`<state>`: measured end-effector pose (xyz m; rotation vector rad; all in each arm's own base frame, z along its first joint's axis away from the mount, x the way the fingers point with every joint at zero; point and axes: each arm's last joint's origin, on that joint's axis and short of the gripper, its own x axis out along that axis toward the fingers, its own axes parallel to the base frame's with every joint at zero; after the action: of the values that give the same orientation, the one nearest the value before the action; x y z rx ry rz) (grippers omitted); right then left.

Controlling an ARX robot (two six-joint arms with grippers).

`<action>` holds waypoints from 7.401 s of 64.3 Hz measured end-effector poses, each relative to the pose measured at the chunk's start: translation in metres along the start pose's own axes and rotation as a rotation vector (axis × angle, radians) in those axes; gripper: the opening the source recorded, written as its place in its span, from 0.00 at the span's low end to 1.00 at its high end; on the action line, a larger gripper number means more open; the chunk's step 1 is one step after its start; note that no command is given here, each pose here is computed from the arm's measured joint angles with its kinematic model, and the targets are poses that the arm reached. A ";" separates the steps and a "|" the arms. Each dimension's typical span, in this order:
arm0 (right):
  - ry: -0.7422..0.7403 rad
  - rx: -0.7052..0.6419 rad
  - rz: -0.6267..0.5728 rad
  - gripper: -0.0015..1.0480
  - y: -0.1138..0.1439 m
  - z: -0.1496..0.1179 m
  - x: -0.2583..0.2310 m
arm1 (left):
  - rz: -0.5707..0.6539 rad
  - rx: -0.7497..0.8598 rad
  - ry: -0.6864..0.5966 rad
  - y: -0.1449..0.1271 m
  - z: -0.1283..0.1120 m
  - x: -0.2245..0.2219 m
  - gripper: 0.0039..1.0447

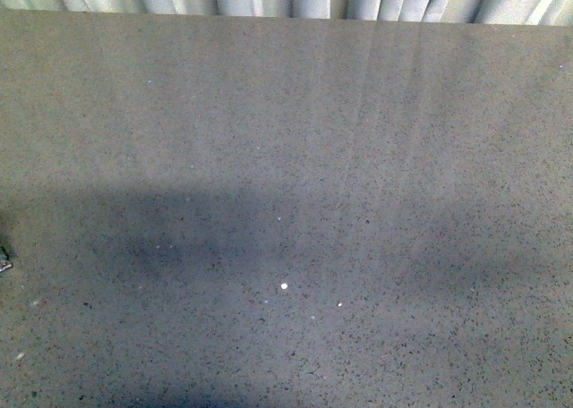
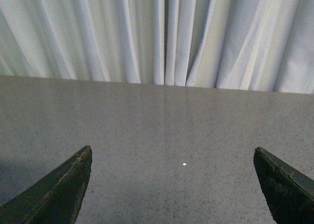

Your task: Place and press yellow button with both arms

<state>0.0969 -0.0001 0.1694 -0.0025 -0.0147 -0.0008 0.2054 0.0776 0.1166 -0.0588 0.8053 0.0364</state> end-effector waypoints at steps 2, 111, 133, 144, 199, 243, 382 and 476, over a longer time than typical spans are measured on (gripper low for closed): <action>0.000 0.000 0.000 0.91 0.000 0.000 0.000 | 0.001 0.000 0.002 0.000 0.000 0.001 0.91; 0.000 0.000 0.000 0.91 0.000 0.000 0.000 | 0.016 0.048 0.031 -0.003 0.002 0.014 0.49; 0.000 0.000 0.000 0.91 0.000 0.000 0.000 | 0.007 0.057 0.022 -0.004 0.004 0.014 0.32; 0.000 0.000 0.000 0.91 0.000 0.000 0.000 | 0.007 0.062 0.021 -0.004 0.005 0.014 0.32; 0.000 0.000 0.000 0.91 0.000 0.000 0.000 | -0.260 0.339 -0.163 -0.126 0.083 -0.031 0.32; 0.000 0.000 0.000 0.91 0.000 0.000 0.000 | -0.382 0.466 -0.074 -0.225 0.063 0.060 0.32; 0.000 0.000 0.000 0.91 0.000 0.000 0.000 | -0.043 0.052 -0.799 -0.077 0.001 -0.093 0.01; 0.786 -0.257 0.488 0.11 0.216 -0.005 0.253 | -0.040 0.052 -0.800 -0.074 -0.048 -0.111 0.01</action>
<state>0.3501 0.2158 0.1678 -0.2623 0.7727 0.4844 0.0980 -0.0002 0.1664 -0.0078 0.0048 -0.0011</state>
